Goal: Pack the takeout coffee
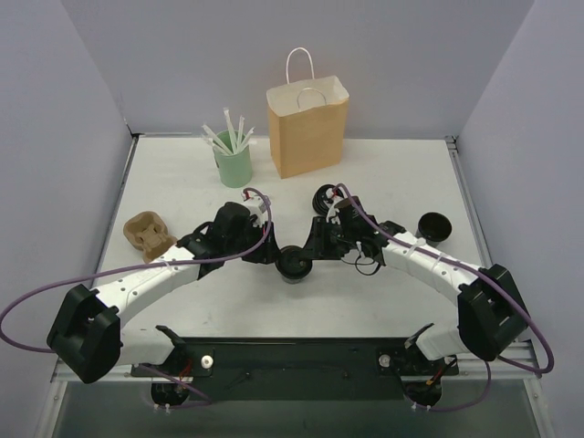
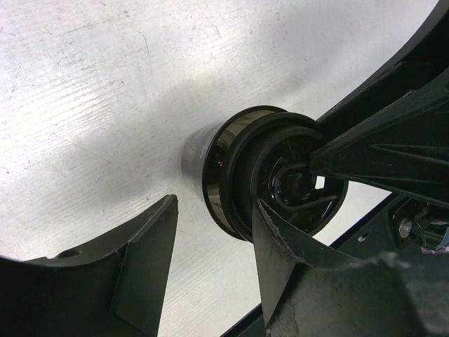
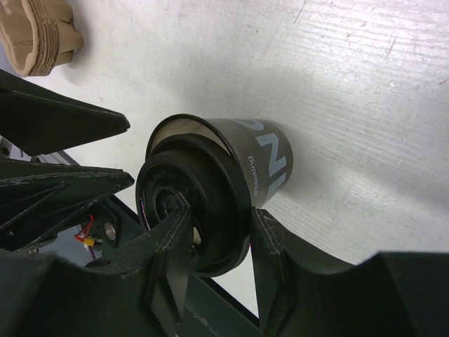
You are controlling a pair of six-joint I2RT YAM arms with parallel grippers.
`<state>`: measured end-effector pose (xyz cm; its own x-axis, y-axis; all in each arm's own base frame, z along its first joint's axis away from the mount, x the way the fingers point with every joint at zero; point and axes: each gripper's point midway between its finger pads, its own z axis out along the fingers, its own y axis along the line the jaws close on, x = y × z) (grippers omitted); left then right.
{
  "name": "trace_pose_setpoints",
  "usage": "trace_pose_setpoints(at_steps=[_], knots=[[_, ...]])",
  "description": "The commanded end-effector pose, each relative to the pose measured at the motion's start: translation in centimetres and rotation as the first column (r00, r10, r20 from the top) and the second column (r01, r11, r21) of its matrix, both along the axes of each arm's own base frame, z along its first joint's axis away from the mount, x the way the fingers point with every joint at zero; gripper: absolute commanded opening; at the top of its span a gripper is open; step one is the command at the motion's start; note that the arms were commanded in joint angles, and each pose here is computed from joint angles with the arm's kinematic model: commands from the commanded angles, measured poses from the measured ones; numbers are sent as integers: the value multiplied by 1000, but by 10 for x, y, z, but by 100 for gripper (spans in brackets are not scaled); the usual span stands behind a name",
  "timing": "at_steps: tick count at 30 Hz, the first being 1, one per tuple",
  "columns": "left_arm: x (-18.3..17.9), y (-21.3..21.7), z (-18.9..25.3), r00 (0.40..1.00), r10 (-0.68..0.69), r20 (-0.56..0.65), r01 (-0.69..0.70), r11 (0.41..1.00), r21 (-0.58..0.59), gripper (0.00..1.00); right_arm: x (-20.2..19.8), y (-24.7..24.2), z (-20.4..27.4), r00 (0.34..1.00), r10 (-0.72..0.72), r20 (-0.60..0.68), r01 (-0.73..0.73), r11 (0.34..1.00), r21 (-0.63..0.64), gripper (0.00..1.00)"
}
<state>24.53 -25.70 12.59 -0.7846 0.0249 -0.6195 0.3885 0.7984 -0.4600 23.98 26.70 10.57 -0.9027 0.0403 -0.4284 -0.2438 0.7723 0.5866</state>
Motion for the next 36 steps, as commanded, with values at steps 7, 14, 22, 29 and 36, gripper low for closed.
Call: trace_pose_setpoints(at_steps=[7,14,22,29,36], knots=[[10,3,18,1000,13,28,-12,999,-51,57,10,2,2,999,25,42,-25,1000,-18,34],[11,2,18,1000,6,19,-5,997,-72,57,12,6,2,997,51,56,-51,999,-9,34],[12,0,19,1000,-2,10,3,994,-106,57,13,9,4,997,60,51,-60,998,4,36],[11,-1,10,1000,-15,-9,14,995,-103,57,19,14,4,996,61,63,-62,998,17,39],[10,-2,3,1000,-23,-13,22,995,-97,57,22,13,1,997,57,56,-57,998,-5,41]])
